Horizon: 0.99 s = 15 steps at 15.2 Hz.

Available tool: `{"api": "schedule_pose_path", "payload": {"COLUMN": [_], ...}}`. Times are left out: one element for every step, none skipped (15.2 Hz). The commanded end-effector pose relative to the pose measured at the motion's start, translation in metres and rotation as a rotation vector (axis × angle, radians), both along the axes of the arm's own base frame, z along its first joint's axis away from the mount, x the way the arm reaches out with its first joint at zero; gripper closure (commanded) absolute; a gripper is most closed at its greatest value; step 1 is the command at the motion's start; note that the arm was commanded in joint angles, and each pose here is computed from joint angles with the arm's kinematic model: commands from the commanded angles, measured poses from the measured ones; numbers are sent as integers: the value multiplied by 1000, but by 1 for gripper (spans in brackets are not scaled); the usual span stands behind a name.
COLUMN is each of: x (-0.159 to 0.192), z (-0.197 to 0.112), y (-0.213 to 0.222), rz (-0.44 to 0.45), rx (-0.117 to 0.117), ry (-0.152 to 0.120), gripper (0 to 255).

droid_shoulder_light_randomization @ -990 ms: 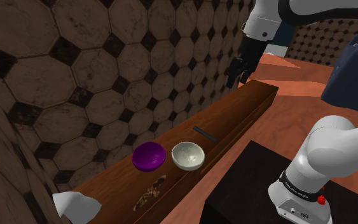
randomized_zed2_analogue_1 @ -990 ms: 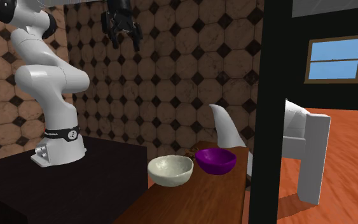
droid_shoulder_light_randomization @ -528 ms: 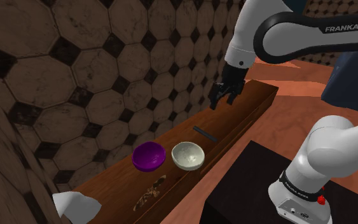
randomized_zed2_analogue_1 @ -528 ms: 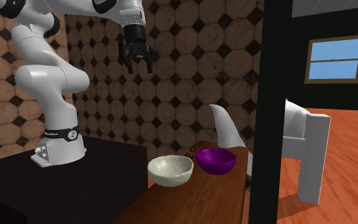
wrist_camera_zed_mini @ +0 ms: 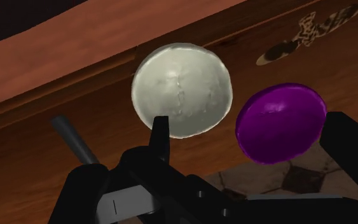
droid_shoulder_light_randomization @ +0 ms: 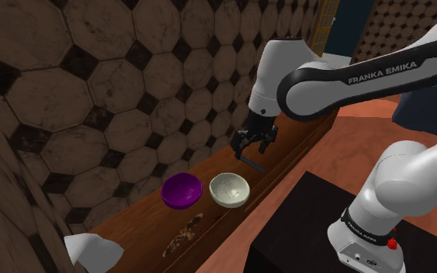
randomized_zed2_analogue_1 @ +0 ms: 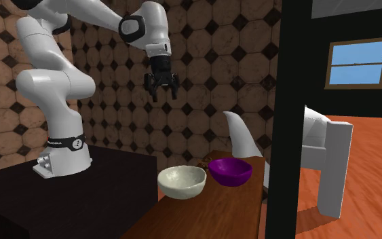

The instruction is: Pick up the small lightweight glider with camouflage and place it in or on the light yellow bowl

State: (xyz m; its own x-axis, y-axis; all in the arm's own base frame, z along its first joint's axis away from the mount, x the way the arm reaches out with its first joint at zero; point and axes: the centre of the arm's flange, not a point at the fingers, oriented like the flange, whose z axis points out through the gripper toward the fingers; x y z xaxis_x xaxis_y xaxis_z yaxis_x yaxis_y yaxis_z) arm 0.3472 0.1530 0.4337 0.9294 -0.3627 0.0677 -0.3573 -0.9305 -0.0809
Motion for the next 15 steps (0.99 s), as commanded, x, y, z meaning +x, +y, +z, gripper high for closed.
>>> {"api": "schedule_pose_path", "payload": {"x": [5,9,13,16,20,24,28,32,36,41,45,49,54,58,63], "z": [-21,-32,-42,-52,-63,-73,-84,-94,-105,-115,-125,-136,-146,-157,-167], "y": [19,26,34,41,48,56,63,70,77,84,91,98,105,112,119], "rz": [-33,-49,-64,-80,-95,-111,-127,-142,-158,-173,-189,-204,-220,-235,-251], "rx": [4,5,7,8,9,11,12,13,15,16,17,19,20,21,23], "ry": [6,9,13,16,20,23,27,30,33,37,40,44,47,51,54], "gripper": [0,0,0,0,0,0,0,0,0,0,0,0,0,0,0]}}
